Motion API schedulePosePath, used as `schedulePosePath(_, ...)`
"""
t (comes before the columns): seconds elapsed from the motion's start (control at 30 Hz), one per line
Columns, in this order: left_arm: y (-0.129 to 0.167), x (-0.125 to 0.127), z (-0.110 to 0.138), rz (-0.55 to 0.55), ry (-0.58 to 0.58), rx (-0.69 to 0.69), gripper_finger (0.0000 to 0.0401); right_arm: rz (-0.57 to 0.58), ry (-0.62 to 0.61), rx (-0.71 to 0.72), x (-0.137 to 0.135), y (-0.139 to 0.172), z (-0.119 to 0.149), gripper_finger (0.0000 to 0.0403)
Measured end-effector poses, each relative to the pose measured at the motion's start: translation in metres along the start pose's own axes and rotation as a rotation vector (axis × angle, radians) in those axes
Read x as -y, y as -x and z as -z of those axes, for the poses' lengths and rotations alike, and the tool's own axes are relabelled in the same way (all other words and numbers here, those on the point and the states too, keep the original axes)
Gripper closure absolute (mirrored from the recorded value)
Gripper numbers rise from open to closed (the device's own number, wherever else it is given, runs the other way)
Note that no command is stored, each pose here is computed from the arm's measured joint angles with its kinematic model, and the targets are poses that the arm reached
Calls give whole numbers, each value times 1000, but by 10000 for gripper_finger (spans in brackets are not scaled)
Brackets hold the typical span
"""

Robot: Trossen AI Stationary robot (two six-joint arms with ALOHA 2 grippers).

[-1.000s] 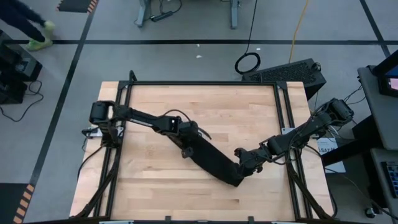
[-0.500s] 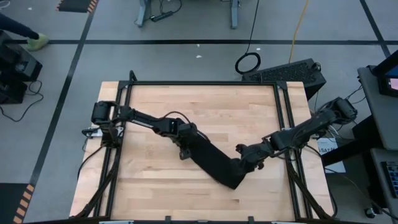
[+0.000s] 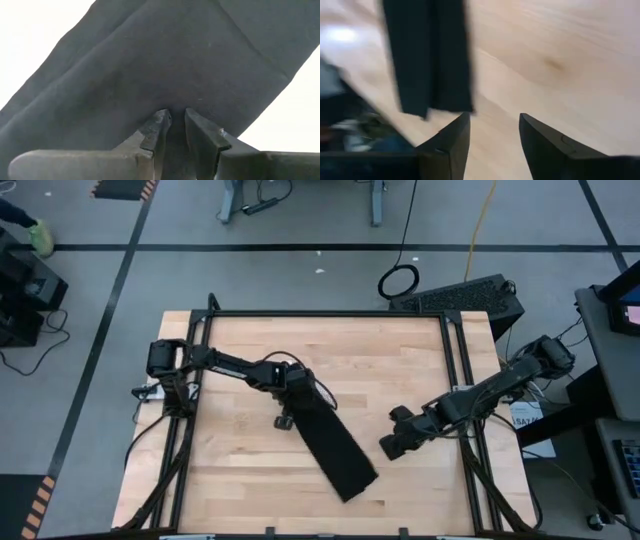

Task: Roll napkin
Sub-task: Fold the black napkin

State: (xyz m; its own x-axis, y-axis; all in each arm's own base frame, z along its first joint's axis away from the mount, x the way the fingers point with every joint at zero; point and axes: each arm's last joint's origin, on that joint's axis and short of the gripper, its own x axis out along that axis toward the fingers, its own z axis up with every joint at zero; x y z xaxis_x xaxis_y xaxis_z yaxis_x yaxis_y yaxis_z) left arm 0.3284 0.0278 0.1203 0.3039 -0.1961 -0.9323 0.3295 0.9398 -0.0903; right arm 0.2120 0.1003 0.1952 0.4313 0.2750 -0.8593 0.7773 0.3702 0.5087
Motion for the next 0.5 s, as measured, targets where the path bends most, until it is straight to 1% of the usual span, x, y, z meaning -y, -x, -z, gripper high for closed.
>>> schedulePosePath(0.07,2,-4,2,17,-94,-2,320,-83,-12,28,-10,-9,-2,254)
schedulePosePath(0.13,5,-10,1,13,-154,-4,320,-172,-27,47,-22,-19,-4,263)
schedulePosePath(0.2,11,-15,-5,1,-177,-1,320,-224,-34,44,-29,-31,-4,271)
schedulePosePath(0.23,14,-18,-8,-14,-170,-9,320,-249,-34,42,-32,-37,-5,274)
schedulePosePath(0.27,20,-19,-12,-32,-134,-24,320,-276,-33,41,-35,-42,-5,277)
schedulePosePath(0.3,25,-21,-16,-53,-70,-40,320,-297,-30,42,-37,-47,-6,281)
schedulePosePath(0.33,31,-23,-21,-64,24,-45,320,-314,-20,42,-39,-51,-5,283)
schedulePosePath(0.4,47,-22,-35,-75,221,-8,320,-353,4,46,-43,-57,-6,291)
schedulePosePath(0.47,56,-11,-45,-7,398,26,320,-348,22,54,-43,-64,-6,300)
schedulePosePath(0.5,57,-3,-52,25,449,58,320,-338,26,62,-42,-68,-7,305)
